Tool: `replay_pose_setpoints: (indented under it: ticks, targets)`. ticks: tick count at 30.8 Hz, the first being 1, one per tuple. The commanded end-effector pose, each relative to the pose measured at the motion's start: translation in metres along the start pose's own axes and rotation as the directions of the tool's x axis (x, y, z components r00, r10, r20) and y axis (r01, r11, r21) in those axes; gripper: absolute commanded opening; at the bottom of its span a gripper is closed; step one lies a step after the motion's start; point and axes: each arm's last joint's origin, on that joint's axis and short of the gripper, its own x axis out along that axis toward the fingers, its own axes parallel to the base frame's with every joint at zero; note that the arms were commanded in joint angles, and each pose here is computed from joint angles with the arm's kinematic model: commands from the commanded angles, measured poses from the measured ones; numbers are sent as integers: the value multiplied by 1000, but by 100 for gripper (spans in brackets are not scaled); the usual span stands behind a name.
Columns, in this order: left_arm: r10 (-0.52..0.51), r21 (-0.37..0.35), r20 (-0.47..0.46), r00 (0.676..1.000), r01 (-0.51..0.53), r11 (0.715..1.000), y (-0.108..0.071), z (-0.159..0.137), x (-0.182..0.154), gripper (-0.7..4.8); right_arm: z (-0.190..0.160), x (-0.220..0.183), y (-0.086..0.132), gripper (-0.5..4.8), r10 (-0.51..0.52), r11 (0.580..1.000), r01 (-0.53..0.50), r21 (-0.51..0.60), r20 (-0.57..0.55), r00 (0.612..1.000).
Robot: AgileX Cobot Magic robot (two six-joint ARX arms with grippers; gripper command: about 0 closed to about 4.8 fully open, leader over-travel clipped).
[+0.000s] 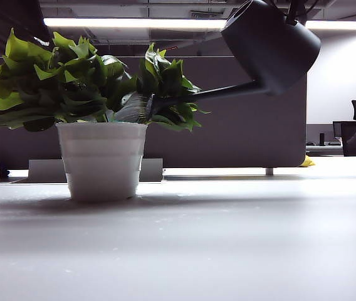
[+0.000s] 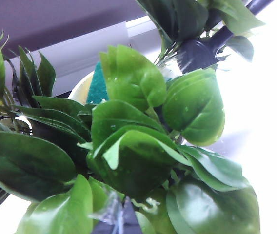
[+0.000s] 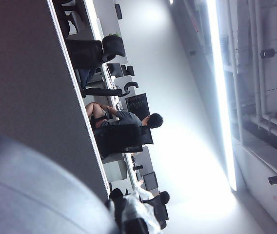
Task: Pick up the watering can from the table, water the potted plant, and put the can back.
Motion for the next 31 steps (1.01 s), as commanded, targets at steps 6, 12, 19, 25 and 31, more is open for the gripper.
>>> replay_pose_setpoints:
  ticks: [6, 12, 19, 25, 31]
  targets:
    - [2, 2, 14, 1000, -2, 1000, 0, 2, -2, -6, 8, -7, -30, -2, -172, 985, 172, 14, 41, 984]
    - [2, 2, 10, 1000, -2, 1000, 0, 2, -3, -6, -3, -12, -38, -2, -183, 952, 179, 249, -8, 983]
    - [7, 5, 50, 999, -8, 1000, 1, 6, -6, -6, -6, -32, -61, -2, -171, 812, 147, 566, -10, 985]
    - [13, 7, 89, 996, -13, 1000, 0, 9, -16, -6, -8, -47, -70, -2, -101, 604, 81, 793, -25, 995]
    - [22, 11, 160, 987, -24, 1000, 0, 14, -32, -6, -6, -72, -78, -2, -94, 443, 20, 897, 24, 995]
